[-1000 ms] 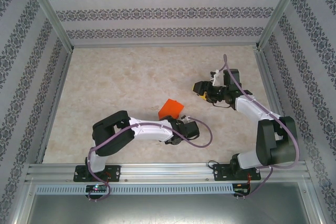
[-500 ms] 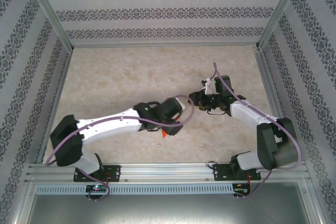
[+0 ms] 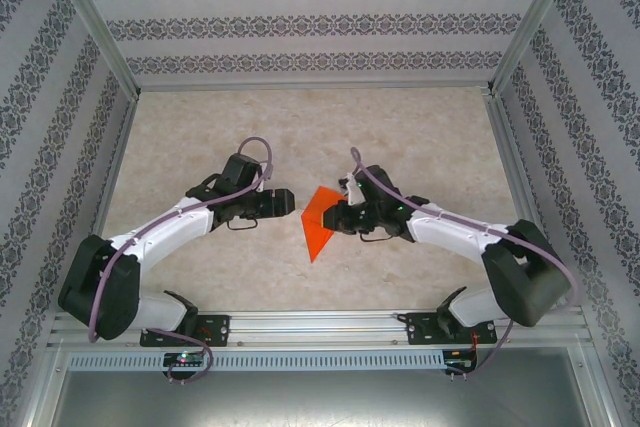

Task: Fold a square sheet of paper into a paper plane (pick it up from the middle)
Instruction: Fold the wing for the fifth time at the center of the table.

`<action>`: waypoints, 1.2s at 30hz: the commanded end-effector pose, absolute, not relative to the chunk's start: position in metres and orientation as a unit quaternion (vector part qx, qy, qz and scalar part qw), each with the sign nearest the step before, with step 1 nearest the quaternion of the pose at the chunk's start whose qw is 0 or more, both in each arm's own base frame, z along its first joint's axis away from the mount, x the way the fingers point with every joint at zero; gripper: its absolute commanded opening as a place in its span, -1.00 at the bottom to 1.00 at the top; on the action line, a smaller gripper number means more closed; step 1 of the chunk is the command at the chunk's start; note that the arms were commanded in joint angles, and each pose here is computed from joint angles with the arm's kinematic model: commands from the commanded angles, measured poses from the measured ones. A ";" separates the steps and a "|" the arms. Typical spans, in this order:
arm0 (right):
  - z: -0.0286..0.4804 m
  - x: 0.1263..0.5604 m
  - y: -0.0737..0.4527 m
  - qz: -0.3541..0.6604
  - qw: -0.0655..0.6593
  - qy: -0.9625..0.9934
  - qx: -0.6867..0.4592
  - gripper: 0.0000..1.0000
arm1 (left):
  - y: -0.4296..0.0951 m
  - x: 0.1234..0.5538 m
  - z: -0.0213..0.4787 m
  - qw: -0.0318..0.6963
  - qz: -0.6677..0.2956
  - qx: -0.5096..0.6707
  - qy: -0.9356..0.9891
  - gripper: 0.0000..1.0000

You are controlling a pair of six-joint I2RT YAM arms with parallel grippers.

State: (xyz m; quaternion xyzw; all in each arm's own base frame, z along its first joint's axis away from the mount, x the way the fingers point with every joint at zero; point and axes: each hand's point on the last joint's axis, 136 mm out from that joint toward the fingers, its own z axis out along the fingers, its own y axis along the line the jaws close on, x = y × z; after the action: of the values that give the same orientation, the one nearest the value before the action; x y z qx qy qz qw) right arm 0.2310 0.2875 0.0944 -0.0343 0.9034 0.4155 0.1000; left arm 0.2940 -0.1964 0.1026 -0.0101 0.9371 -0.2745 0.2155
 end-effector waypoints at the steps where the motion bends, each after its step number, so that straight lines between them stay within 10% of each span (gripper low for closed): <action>1: 0.083 0.239 0.298 0.390 0.111 0.914 -0.031 -0.75 | -0.212 0.307 0.117 0.225 -0.349 -0.044 0.909 0.55; 24: 0.017 0.237 0.273 0.276 0.088 0.956 -0.042 -0.99 | -0.218 0.301 0.099 0.187 -0.378 -0.065 0.904 0.54; 36: 0.012 0.235 0.275 0.375 0.089 0.923 0.002 -1.00 | -0.237 0.293 0.090 0.179 -0.398 -0.065 0.898 0.53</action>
State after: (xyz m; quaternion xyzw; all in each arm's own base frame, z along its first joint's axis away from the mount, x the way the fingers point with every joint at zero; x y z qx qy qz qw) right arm 0.2369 0.2771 0.0163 -0.0185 0.9312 0.3513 0.0956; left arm 0.2913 -0.2267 0.0893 -0.0669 0.9050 -0.3820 0.1748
